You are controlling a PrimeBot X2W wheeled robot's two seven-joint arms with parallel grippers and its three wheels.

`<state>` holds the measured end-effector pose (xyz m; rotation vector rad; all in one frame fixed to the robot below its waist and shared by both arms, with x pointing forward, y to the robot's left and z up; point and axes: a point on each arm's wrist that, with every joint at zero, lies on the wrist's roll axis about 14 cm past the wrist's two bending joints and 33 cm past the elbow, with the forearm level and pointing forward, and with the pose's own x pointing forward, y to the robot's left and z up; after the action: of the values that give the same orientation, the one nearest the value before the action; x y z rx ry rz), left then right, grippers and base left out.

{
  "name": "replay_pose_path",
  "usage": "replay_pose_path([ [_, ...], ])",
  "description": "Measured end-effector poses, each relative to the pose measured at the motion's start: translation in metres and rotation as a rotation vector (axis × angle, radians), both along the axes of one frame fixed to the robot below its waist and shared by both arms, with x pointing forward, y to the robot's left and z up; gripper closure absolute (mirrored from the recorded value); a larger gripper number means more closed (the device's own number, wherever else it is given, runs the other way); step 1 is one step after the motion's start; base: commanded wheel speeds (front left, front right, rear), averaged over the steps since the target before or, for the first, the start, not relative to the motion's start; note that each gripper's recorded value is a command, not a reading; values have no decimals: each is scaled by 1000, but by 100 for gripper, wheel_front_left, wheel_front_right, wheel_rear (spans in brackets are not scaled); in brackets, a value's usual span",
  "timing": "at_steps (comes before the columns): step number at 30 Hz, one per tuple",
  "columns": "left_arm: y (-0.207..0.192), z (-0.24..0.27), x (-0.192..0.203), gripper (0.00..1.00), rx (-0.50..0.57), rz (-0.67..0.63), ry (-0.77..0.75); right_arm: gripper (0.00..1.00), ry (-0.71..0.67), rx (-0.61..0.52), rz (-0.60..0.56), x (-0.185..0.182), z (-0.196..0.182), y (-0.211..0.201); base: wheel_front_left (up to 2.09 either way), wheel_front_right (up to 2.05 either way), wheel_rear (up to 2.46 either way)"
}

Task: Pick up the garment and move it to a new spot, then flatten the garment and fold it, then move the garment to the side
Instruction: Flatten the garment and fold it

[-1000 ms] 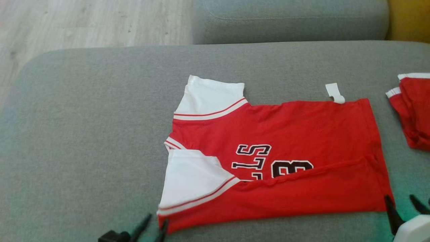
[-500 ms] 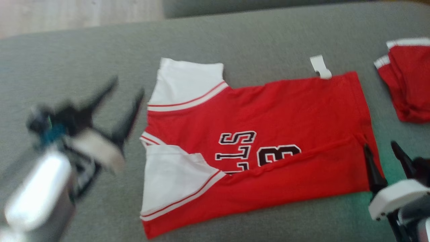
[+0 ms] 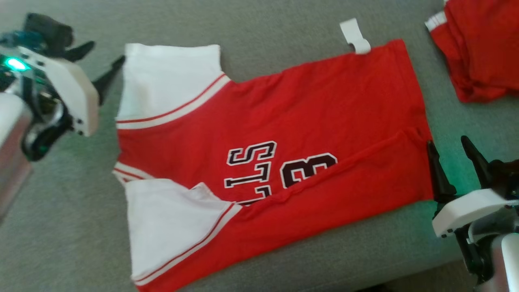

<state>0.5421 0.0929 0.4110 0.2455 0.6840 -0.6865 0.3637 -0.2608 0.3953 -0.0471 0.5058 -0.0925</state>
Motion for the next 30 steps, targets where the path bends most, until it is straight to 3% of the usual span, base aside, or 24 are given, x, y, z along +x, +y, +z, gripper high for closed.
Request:
replay_pose_path([
  [14,-10,-51,15,0,49,-40,120,0,26,-17,-56,-2,-14,-13,0,0,0],
  [16,-10,-51,17,15,52,-44,111,0,30,-17,-58,-2,-15,-14,0,0,0],
  [20,-9,-53,18,18,53,-43,107,0,35,-24,-59,-4,-15,-15,0,0,0],
  [22,-10,-54,17,34,45,-43,111,0,34,-25,-60,-5,-15,-15,0,0,0],
  [23,-11,-54,16,58,42,-44,117,0,34,-25,-61,-5,-15,-15,0,0,0],
  [24,-13,-54,16,58,35,-43,123,0,33,-24,-61,-5,-14,-15,0,0,0],
  [25,-14,-53,15,100,17,-36,129,0,29,-18,-63,-4,-14,-14,0,0,0],
  [30,-23,-43,14,100,-75,-15,126,0,0,19,-61,2,-10,-9,0,0,0],
])
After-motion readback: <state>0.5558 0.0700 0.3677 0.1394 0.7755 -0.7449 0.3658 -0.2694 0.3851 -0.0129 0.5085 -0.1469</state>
